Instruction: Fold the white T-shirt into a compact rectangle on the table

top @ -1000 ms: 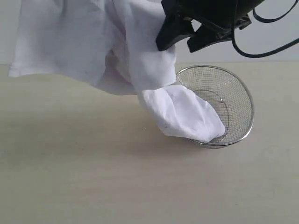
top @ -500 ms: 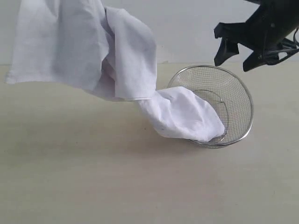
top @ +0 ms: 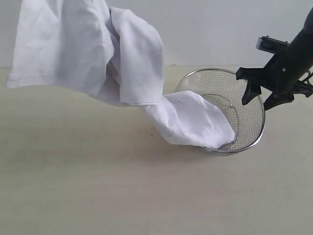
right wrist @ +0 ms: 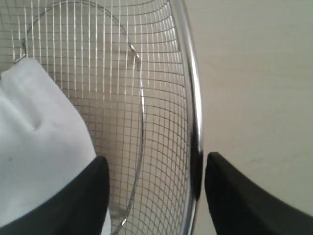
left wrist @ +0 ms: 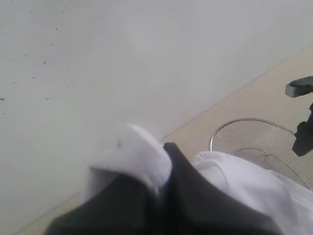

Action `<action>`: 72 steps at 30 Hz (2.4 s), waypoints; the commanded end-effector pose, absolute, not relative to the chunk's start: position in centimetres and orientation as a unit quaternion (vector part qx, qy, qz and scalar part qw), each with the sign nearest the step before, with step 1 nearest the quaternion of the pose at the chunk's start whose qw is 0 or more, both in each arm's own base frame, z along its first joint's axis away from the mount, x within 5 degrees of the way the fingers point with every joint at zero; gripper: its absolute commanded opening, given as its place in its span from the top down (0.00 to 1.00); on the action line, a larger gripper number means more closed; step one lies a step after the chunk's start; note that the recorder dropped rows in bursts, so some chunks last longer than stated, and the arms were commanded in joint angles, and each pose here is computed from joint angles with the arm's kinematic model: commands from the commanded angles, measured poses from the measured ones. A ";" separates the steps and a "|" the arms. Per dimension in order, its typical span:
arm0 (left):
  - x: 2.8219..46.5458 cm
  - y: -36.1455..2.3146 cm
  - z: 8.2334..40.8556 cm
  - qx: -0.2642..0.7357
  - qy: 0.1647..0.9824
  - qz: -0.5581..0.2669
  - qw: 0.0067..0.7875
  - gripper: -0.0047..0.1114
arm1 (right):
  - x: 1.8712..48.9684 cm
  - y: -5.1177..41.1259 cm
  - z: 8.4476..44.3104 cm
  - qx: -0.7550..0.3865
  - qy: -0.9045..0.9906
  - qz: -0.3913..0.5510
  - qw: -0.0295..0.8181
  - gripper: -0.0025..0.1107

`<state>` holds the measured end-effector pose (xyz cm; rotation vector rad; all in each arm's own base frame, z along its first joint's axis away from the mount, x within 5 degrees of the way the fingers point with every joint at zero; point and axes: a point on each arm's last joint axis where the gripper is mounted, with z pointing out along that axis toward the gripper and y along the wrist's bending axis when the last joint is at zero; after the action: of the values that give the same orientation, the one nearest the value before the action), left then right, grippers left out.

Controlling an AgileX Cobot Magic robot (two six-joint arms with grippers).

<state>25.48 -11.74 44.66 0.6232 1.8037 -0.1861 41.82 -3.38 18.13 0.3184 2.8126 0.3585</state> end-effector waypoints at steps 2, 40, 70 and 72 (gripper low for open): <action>25.4 -11.5 45.2 0.257 0.759 -0.079 0.594 0.92 | 42.1 -3.9 16.8 0.115 0.977 0.116 0.137 0.54; 23.9 -7.2 47.7 0.204 0.738 -0.031 0.642 0.92 | 43.0 -11.4 19.8 0.074 0.978 -0.007 0.195 0.98; 25.5 -7.8 46.1 0.212 0.764 -0.039 0.609 0.92 | 47.4 -15.4 18.5 0.107 0.969 -0.075 0.212 0.45; 25.5 -7.8 46.1 0.213 0.765 -0.039 0.607 0.92 | 47.2 -15.3 19.3 0.130 0.965 -0.053 0.220 0.51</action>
<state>25.49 -7.81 46.00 0.4959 1.7760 -0.0857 47.53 -14.94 17.88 0.2672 2.7047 -0.1955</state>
